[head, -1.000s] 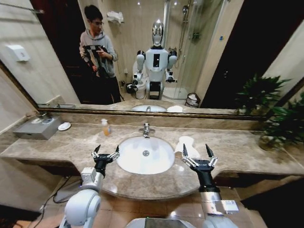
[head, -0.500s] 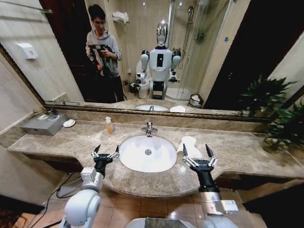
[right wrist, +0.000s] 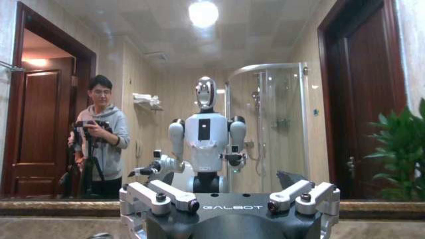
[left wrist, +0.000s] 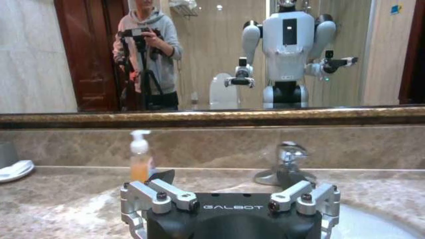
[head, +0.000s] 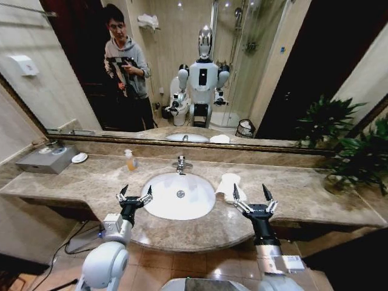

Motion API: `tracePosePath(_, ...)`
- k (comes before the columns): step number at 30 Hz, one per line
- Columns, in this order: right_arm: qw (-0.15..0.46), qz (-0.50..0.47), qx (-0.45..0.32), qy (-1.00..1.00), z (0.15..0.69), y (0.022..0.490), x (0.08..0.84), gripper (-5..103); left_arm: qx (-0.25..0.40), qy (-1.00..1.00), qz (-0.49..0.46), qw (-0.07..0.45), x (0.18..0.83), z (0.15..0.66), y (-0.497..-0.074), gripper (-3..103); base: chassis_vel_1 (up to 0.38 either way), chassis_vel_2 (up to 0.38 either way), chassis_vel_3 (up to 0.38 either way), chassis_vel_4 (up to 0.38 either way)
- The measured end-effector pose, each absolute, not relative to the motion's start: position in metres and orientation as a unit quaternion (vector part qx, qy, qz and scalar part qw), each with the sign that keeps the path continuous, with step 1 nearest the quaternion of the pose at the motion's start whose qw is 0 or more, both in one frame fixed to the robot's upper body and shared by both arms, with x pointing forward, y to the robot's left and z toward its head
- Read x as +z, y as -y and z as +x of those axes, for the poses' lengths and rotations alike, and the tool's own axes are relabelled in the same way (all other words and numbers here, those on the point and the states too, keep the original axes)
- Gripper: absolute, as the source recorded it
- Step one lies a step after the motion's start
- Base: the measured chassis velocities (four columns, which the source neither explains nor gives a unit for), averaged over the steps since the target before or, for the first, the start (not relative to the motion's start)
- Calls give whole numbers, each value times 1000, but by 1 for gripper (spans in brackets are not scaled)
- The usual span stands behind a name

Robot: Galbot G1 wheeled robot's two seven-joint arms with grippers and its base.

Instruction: Pick up the towel from the sink counter and wipe the mirror surface.

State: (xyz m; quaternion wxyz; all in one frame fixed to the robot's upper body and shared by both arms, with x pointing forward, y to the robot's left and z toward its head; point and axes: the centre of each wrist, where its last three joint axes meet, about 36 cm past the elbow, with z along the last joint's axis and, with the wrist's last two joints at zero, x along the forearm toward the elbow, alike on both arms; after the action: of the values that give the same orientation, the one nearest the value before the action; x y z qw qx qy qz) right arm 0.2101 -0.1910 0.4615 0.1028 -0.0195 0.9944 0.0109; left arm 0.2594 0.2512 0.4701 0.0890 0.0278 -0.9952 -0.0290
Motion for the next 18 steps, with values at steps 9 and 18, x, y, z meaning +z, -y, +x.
tracePosePath(9, 103, -20, 11, -994, 210, 191, 462, 100, -29, 995, 28, 89, 470, 259, -251, 100, -16, -21, 25, 19)
tracePosePath(18, 103, -20, 11, -994, 210, 191, 462, 100, -29, 995, 28, 89, 470, 259, -251, 100, 16, 9, -12, -4)
